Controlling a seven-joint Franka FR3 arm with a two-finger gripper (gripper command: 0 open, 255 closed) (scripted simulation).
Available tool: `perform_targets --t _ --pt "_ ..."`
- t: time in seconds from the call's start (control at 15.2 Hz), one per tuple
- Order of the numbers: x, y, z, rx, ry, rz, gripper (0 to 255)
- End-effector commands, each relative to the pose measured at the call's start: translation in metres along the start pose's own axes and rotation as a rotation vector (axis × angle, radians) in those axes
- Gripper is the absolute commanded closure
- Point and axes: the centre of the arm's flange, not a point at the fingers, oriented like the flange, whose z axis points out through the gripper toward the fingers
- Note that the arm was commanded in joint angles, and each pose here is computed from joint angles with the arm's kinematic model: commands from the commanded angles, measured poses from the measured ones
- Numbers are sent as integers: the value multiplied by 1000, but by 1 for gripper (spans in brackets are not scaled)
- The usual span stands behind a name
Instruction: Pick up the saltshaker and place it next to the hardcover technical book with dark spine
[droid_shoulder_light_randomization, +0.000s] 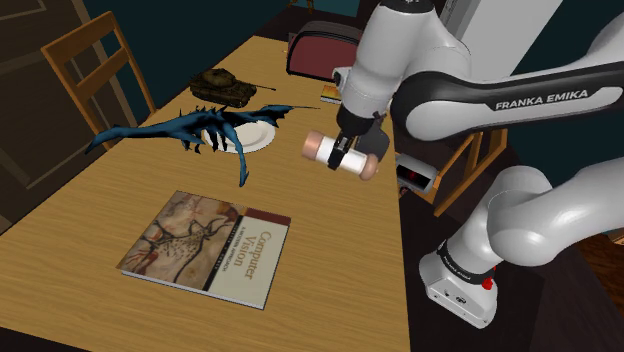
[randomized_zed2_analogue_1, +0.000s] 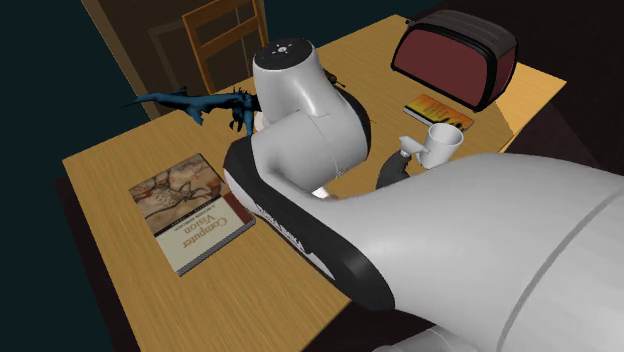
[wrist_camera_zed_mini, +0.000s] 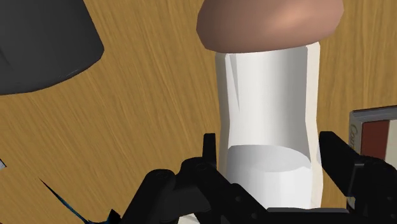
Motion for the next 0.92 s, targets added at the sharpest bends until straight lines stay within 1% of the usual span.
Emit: perform_targets --t 0.0,0.86 --pt "3 13 -1 0 0 0 255" --pt "41 178 28 0 0 0 255"
